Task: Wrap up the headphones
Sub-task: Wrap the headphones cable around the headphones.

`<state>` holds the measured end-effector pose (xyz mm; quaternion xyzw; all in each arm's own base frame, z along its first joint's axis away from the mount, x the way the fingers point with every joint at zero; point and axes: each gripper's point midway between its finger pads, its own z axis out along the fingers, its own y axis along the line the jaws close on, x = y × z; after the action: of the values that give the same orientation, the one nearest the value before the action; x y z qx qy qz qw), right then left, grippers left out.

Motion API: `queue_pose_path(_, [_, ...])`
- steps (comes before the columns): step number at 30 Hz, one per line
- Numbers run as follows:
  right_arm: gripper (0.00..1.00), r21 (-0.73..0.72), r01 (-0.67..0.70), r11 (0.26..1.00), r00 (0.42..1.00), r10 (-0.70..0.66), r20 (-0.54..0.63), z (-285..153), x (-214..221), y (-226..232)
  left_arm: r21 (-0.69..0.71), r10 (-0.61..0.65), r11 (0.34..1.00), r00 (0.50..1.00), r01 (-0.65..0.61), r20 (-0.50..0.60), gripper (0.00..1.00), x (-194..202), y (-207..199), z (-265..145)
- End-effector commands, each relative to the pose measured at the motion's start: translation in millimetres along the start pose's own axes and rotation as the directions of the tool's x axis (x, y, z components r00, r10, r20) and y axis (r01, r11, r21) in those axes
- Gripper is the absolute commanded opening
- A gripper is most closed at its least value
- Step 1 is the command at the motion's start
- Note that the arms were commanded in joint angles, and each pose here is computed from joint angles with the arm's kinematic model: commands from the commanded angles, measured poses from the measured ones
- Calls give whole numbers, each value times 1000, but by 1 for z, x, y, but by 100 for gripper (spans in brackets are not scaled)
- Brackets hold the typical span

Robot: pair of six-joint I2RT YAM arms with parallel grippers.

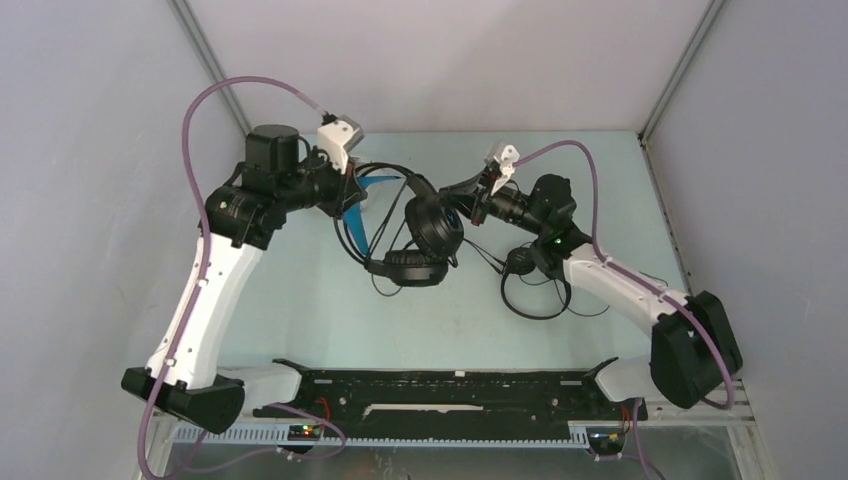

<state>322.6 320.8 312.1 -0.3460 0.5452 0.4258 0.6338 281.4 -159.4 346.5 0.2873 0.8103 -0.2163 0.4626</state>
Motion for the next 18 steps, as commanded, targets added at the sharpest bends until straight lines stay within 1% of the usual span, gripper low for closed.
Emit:
queue_pose_path(1, [0, -26, -65, 998, 988, 61, -144, -26, 10, 17, -53, 245, 969, 962, -241, 119, 0, -32, 3, -2])
queue_pose_path(2, [0, -26, -62, 998, 986, 57, -159, -29, 10, 19, -46, 282, 959, 953, -279, 114, 0, -31, 2, 2])
queue_pose_path(5, [0, 9, -104, 995, 977, 104, -186, -38, 9, 24, -9, 395, 918, 916, -396, 67, 0, -22, -4, 12])
queue_pose_path(7, [0, 29, -115, 993, 974, 119, -191, -42, 7, 24, 3, 448, 894, 894, -448, 35, 0, -16, -6, 16])
queue_pose_path(12, [0, 21, -182, 983, 963, 182, -200, -51, 0, 38, 19, 532, 847, 847, -532, -8, 0, -13, -13, 22])
queue_pose_path(15, [0, 34, -219, 975, 951, 221, -215, -59, -3, 44, 9, 593, 805, 804, -594, -44, 0, -11, -11, 25])
queue_pose_path(18, [0, 9, -251, 968, 941, 246, -232, -65, -6, 56, -8, 641, 766, 764, -643, -76, 0, -10, -7, 28])
